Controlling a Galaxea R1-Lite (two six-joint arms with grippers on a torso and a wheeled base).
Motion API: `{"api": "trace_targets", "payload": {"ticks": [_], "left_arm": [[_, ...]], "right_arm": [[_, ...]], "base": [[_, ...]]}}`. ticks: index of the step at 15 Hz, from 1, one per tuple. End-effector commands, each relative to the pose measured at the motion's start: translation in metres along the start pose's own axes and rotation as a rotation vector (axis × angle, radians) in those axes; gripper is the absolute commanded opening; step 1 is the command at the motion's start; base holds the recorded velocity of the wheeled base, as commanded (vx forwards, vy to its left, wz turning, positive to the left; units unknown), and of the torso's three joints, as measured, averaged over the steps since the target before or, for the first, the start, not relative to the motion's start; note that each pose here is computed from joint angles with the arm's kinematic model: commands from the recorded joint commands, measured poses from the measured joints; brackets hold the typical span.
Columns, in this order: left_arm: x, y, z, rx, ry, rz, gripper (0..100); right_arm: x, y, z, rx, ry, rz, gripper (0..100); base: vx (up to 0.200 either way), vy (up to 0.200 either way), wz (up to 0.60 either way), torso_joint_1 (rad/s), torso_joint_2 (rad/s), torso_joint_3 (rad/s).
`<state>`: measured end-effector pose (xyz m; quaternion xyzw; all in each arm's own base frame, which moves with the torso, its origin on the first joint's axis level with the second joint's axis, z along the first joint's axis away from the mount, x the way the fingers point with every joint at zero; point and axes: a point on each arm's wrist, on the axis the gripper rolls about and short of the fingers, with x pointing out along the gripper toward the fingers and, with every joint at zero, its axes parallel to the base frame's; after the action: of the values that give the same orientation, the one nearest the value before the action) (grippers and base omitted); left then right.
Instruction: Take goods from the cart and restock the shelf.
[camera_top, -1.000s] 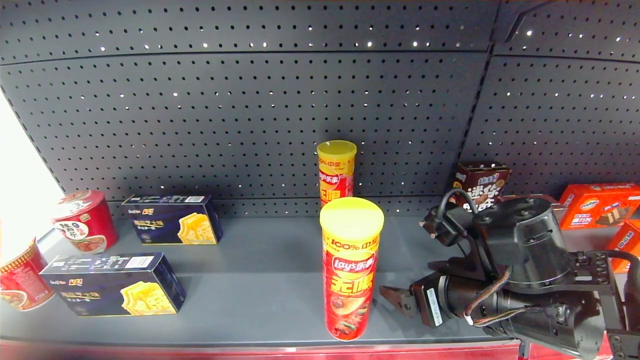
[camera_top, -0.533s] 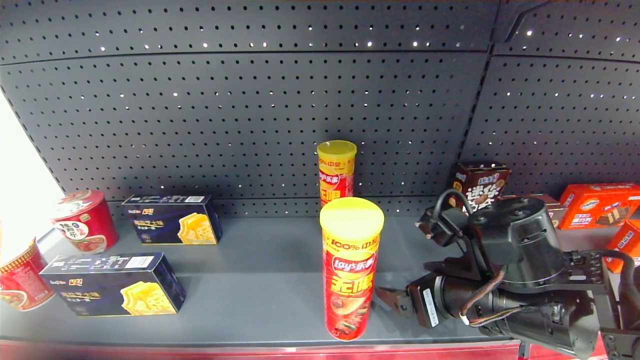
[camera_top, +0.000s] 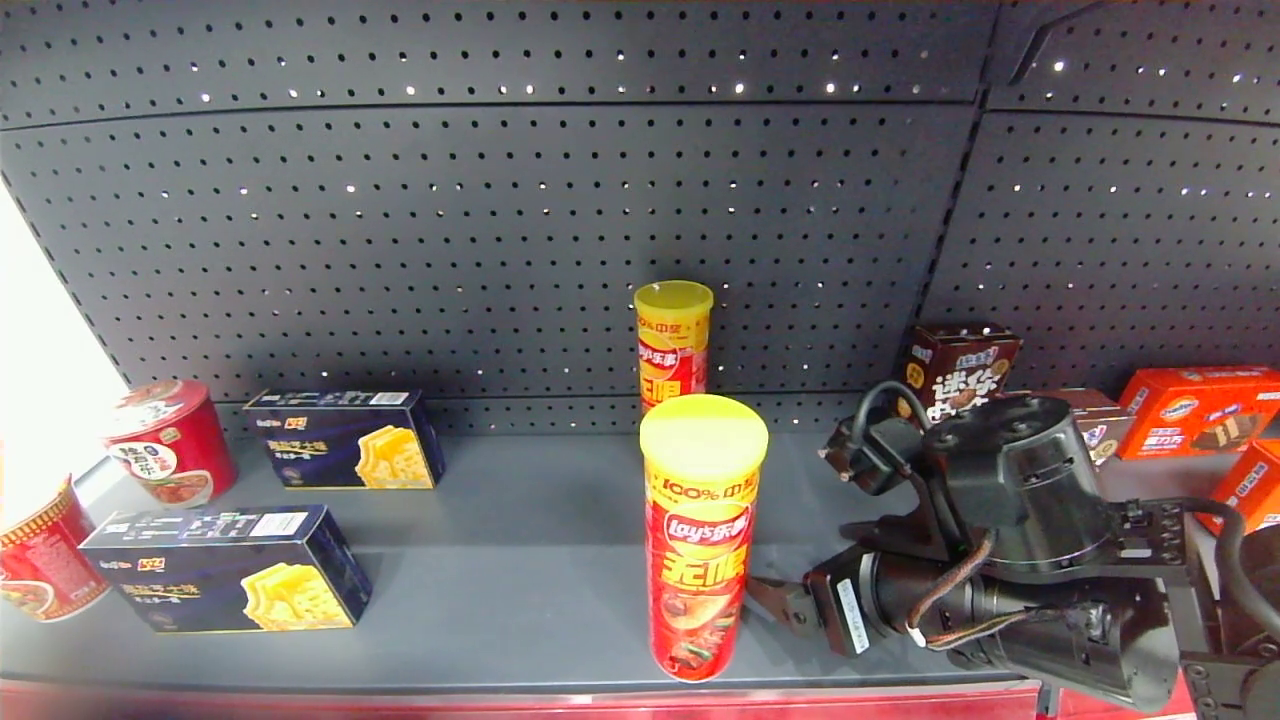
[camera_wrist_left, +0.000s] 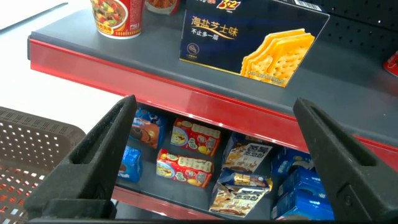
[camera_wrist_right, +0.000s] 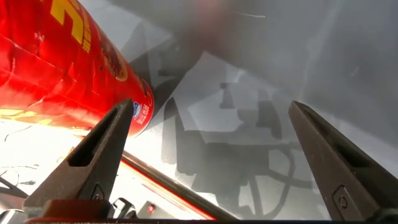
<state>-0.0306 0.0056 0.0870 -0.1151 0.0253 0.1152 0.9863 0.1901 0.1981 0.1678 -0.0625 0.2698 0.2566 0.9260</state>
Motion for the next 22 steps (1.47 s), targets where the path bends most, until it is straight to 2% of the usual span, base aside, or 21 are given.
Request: {"api": "trace_targets", "payload": {"ticks": [1,9,13,16,19,22], "left_arm": [[0.0,0.0,0.0,0.0,0.001,0.001,100],[0.0,0.0,0.0,-0.002,0.001,0.001,100],[0.0,0.0,0.0,-0.002,0.001,0.001,100],[0.0,0.0,0.0,-0.002,0.001,0.001,100],[0.0,0.0,0.0,0.001,0.008,-0.008,100],[0.0,0.0,0.0,0.001,0.009,-0.013,100]], "right_arm": [[0.002,0.001,0.0,-0.001,-0.003,0.002,100],[0.001,0.002,-0.004,-0.006,0.006,0.019,100],[-0.021,-0.006,0.006,0.019,-0.068,0.012,100],[-0.065,-0.022,0.016,0.061,-0.196,0.007,100],[-0.102,-0.039,-0.009,0.079,-0.236,-0.013,100],[-0.133,-0.06,-0.031,0.127,-0.303,-0.088,100]], "base": [[0.0,0.0,0.0,0.0,0.0,0.0],[0.0,0.0,0.0,0.0,0.0,0.0],[0.0,0.0,0.0,0.0,0.0,0.0],[0.0,0.0,0.0,0.0,0.0,0.0],[0.0,0.0,0.0,0.0,0.0,0.0],[0.0,0.0,0.0,0.0,0.0,0.0]]}}
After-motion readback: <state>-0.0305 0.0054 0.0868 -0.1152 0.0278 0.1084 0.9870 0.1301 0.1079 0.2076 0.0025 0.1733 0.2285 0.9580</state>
